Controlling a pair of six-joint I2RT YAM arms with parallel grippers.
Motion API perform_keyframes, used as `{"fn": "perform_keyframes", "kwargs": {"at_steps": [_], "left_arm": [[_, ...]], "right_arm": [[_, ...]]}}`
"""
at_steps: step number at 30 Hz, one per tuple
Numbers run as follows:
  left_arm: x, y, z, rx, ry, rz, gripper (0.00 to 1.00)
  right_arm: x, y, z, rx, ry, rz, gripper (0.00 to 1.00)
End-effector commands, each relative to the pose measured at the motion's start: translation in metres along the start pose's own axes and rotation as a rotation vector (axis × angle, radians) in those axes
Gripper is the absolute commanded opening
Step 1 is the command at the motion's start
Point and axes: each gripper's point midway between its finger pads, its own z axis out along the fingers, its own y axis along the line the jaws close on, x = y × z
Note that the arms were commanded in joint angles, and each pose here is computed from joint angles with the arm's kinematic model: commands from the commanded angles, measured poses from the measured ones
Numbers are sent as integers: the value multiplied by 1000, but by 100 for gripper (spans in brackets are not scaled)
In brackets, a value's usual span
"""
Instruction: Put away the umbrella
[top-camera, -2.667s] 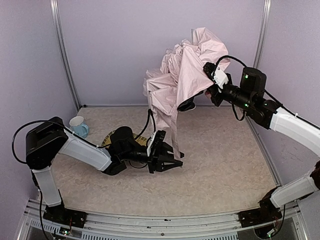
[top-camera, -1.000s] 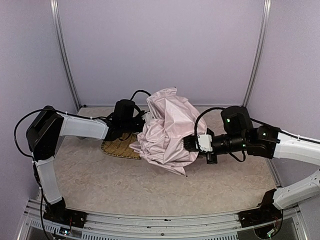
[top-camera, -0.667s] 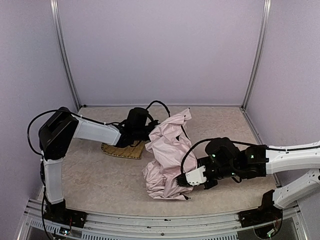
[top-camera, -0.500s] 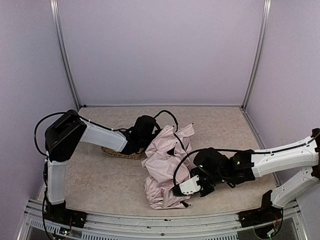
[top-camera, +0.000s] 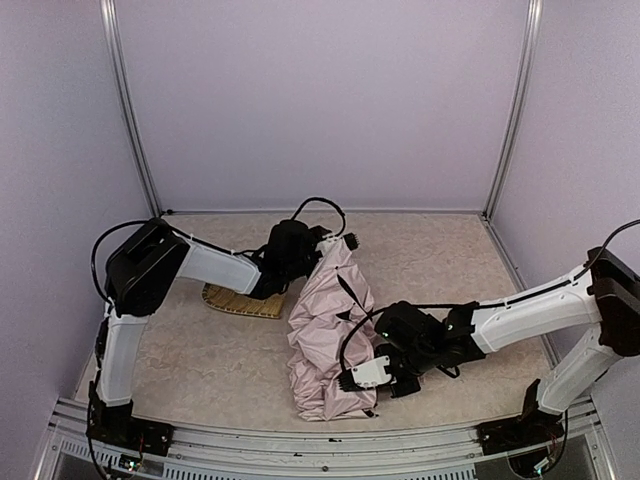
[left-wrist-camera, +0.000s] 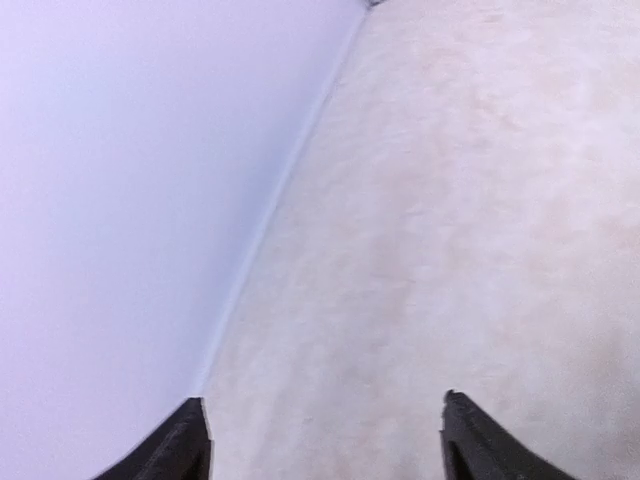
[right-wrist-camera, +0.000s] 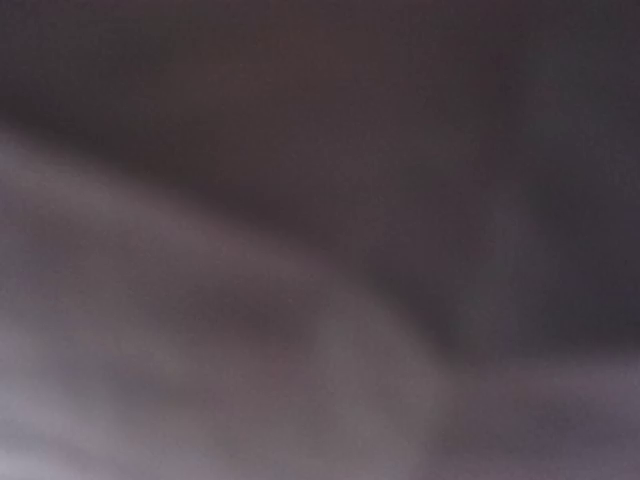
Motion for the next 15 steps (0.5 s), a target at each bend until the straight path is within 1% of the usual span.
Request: {"fn": "perform_keyframes", "kwargs": {"at_steps": [1,2,4,6,8,10,12,13,15], "left_arm": [[3,120,-23,-370,23,-236,88],[4,134,-29,-394,23,-276,93],[10,161,-43,-439,24,-347,98],[10,182,-59,-475,15,-391,99],[9,192,-77,-503,-1,-402,99],[-4,193,-99,-499,-32,-396,99],[-28,178,-126,-437,-93,-381,98],[-43,161,-138,-364,-135,-360,96],[-76,103,-166,-117,-230,-292,86]], "right_arm": [[23,29,11,-166,46,102,0],[24,30,11,-174,48,108,0],[28,29,10,-186,58,126,0],[30,28,9,-193,64,141,0],[30,27,8,-202,61,157,0],[30,25,7,-206,54,171,0],[29,22,7,-217,39,187,0],[30,21,8,-225,40,198,0],[31,19,10,-242,38,219,0]]}}
